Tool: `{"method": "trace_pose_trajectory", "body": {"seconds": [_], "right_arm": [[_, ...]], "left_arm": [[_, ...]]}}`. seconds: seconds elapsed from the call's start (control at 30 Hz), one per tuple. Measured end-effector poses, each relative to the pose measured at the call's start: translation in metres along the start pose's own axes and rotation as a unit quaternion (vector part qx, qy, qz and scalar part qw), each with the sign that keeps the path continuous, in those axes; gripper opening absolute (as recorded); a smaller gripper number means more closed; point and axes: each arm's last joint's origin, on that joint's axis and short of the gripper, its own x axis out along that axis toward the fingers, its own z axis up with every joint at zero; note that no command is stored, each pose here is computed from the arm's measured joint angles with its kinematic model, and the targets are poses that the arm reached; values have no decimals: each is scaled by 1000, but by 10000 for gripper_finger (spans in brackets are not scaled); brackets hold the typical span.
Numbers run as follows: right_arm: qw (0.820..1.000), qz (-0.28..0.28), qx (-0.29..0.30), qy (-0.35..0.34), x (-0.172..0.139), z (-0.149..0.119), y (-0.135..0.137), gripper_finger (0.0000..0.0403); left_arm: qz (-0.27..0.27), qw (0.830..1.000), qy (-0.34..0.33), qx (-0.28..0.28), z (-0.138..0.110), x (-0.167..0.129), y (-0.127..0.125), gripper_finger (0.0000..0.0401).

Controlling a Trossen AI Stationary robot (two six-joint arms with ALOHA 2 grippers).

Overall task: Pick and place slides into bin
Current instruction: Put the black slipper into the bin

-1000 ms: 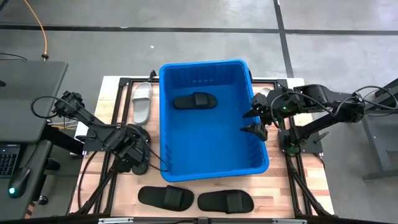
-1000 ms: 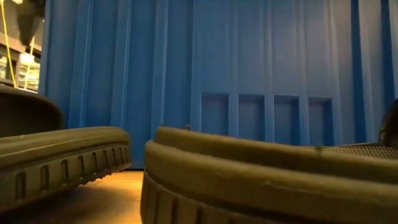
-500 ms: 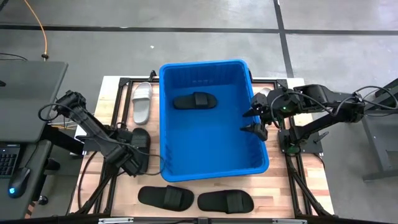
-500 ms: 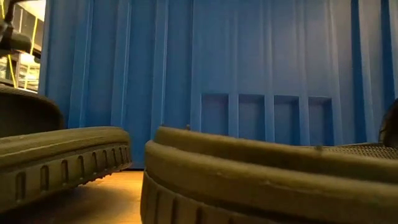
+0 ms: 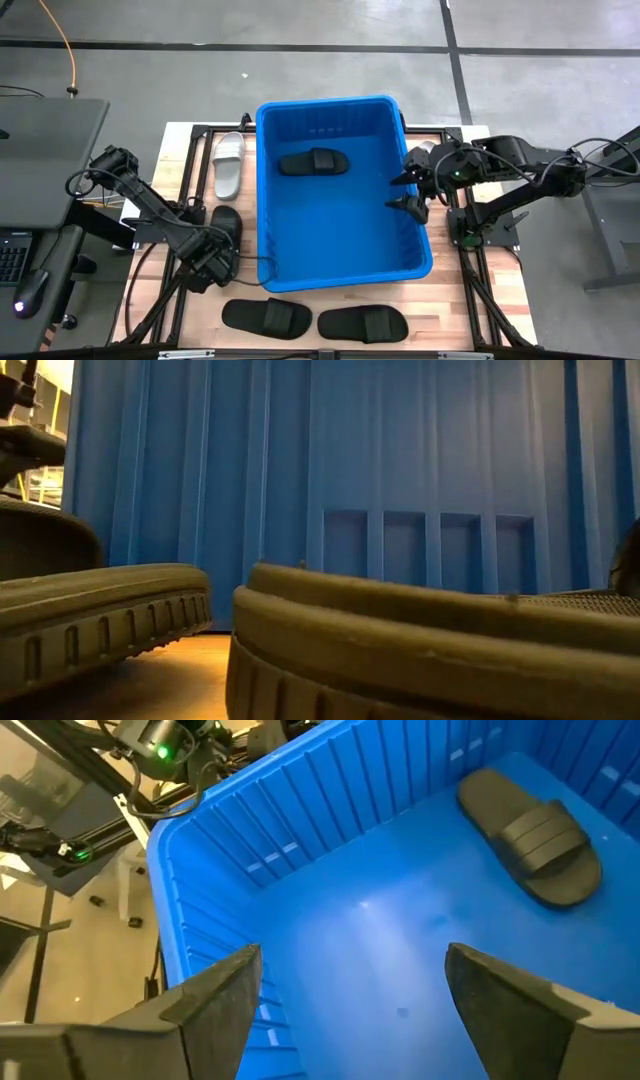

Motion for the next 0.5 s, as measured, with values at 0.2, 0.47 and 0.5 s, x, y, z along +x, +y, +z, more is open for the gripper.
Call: {"method": "trace_pose_trajectory", "body": {"seconds": [0.2,0.47,0.5], "right_arm": [[1000,-4,11,0,0,0,0,303],[997,-39,61,-20,1,1,-2,303],[997,-41,66,-21,2,1,-2,303]], "left_arm": [[21,999,-14,19,2,0,1,358],[61,993,13,96,5,8,2,358],[67,991,23,111,6,10,2,358]]}}
